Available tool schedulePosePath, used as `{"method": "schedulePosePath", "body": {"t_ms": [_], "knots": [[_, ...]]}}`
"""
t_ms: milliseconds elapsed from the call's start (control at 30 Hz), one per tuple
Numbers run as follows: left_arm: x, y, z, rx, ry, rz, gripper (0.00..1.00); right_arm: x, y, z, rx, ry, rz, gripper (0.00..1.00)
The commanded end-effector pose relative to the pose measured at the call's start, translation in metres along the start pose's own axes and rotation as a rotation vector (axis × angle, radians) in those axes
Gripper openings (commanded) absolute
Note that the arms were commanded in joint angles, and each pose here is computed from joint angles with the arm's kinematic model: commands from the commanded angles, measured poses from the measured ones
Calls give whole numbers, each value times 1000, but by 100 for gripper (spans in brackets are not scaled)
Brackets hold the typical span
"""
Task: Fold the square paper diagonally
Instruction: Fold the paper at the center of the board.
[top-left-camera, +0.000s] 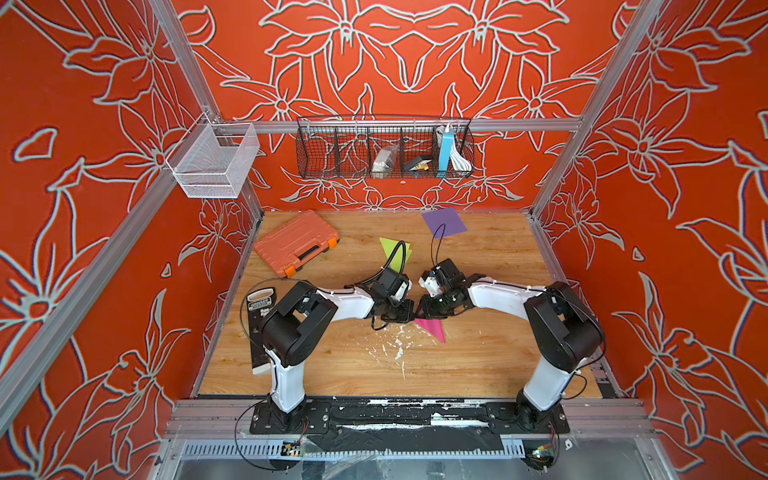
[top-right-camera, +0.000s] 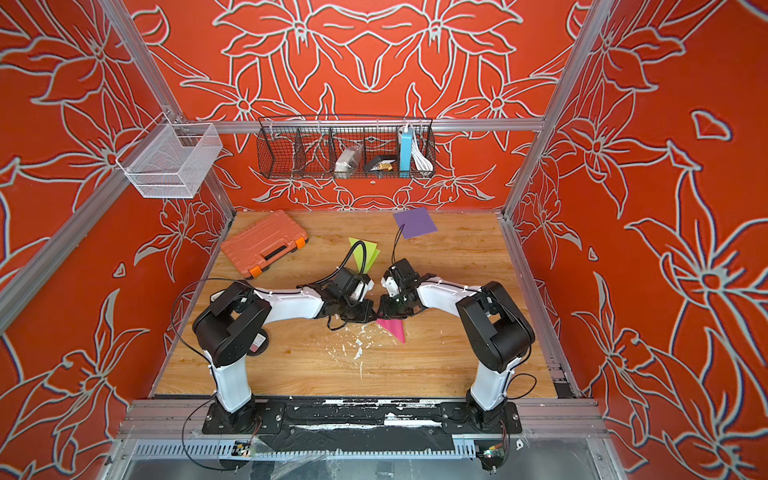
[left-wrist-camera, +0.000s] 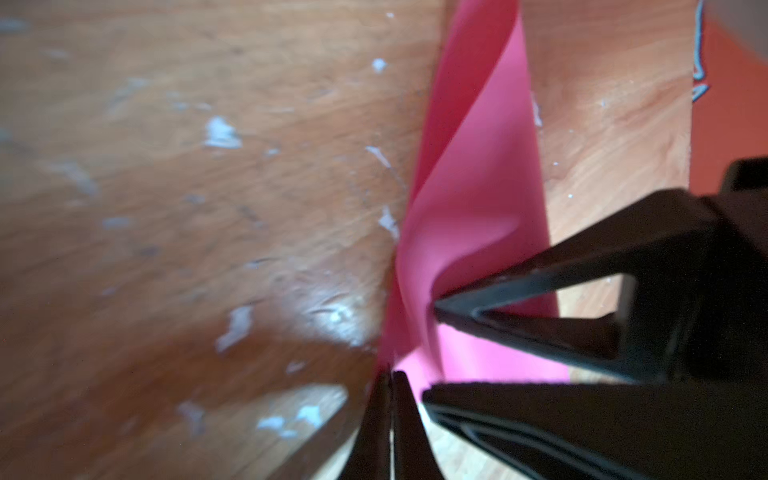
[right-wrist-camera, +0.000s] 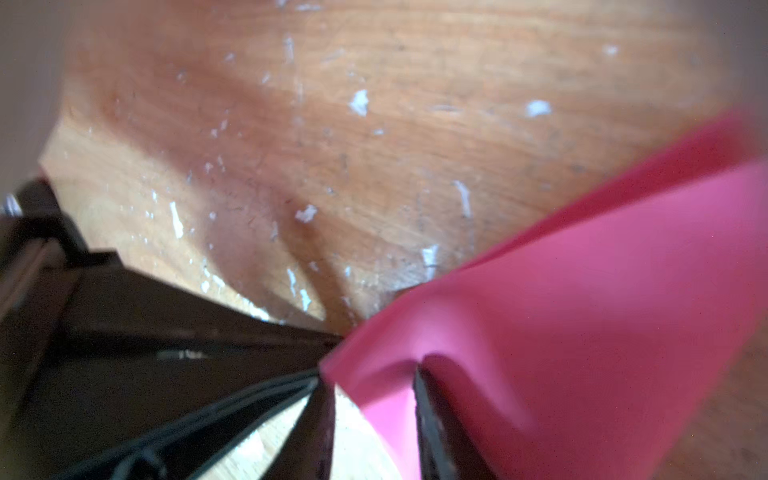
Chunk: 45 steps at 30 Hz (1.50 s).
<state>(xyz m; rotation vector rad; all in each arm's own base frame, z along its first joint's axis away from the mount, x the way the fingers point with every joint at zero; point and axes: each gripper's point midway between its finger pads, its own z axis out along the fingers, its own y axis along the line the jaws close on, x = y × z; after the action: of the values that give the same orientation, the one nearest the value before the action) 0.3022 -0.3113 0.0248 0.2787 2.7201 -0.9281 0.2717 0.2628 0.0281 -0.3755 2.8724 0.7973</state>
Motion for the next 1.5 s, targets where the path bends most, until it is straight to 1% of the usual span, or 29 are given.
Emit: {"method": "schedulePosePath", "body": {"t_ms": [0,100,200,300,333,367,433,533,667,767,933,1267,1467], "knots": [[-3,17,-16,-85,-41,-14,6,17,-21,13,86,51,24,42],[-7,25,-22,-118,-65,-26,5,18,-21,12,86,55,24,46],[-7,26,-22,-118,-68,-27,5,19,-20,12,87,58,24,46],[-9,20,-21,-82,-71,-17,5,19,-22,13,95,60,26,36],[-9,18,-21,-71,-73,-11,5,19,-22,13,97,63,27,33],[-10,15,-22,-61,-76,-5,6,19,-23,13,101,63,28,26],[-12,11,-22,-39,-83,6,6,20,-24,14,108,65,28,19],[-15,0,-24,2,-94,29,9,21,-24,15,108,71,30,13],[-18,-16,-28,47,-116,48,9,24,-27,16,123,77,36,0],[-19,-23,-29,70,-123,45,11,25,-30,16,137,79,41,0],[-20,-33,-22,89,-107,47,12,27,-31,16,144,79,42,0],[-10,-18,1,43,-40,23,8,27,-31,15,142,75,49,0],[-5,-10,6,20,-15,17,7,27,-31,15,142,73,52,0]]}}
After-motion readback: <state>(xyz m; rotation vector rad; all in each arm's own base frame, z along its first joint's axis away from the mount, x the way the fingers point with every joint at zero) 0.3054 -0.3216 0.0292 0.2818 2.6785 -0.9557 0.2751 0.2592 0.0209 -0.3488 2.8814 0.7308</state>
